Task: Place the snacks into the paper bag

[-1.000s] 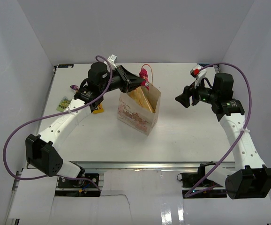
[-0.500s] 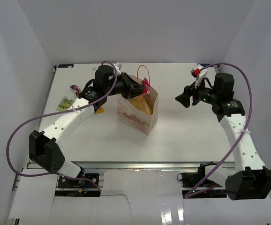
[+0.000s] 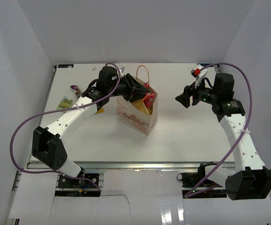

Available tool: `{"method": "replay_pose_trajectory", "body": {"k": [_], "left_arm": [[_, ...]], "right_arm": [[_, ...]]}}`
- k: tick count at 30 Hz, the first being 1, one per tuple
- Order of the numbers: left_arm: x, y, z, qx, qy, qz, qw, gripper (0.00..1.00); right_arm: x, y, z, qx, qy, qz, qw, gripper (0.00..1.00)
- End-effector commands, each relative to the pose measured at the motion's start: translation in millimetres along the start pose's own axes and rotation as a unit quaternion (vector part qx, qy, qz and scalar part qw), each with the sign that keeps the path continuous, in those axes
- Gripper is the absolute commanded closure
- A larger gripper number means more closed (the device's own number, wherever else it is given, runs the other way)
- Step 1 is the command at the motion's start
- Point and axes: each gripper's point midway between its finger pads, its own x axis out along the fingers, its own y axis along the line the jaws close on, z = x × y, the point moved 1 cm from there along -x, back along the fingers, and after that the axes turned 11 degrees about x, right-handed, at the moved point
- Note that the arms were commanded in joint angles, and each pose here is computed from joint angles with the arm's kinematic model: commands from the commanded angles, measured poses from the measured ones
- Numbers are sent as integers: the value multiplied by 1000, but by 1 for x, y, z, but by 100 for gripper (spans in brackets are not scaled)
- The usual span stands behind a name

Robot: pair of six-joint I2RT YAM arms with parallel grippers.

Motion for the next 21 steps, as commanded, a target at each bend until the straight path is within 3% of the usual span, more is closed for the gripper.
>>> {"method": "replay_pose_trajectory", "body": {"k": [1,2,6,17,21], "left_arm": [[-5,-16,-3,16,11,-18,1000,50],[-5,-17,-3,19,11,-19,1000,42],[-5,-27,1,33,8,-30,999,29],[-30,-88,44,160,-53,-93,981,28],[-54,-92,58,195,-86,-95,972,28]], "right_arm": [[-1,-1,12,-10,-21,0,1000,31],[-2,-1,13,-11,-22,0,1000,31],[0,-1,12,-9,-22,1,1000,31],[-2,4,17,-39,-26,17,999,30],[-6,23,25,-85,-35,73,993,30]]}}
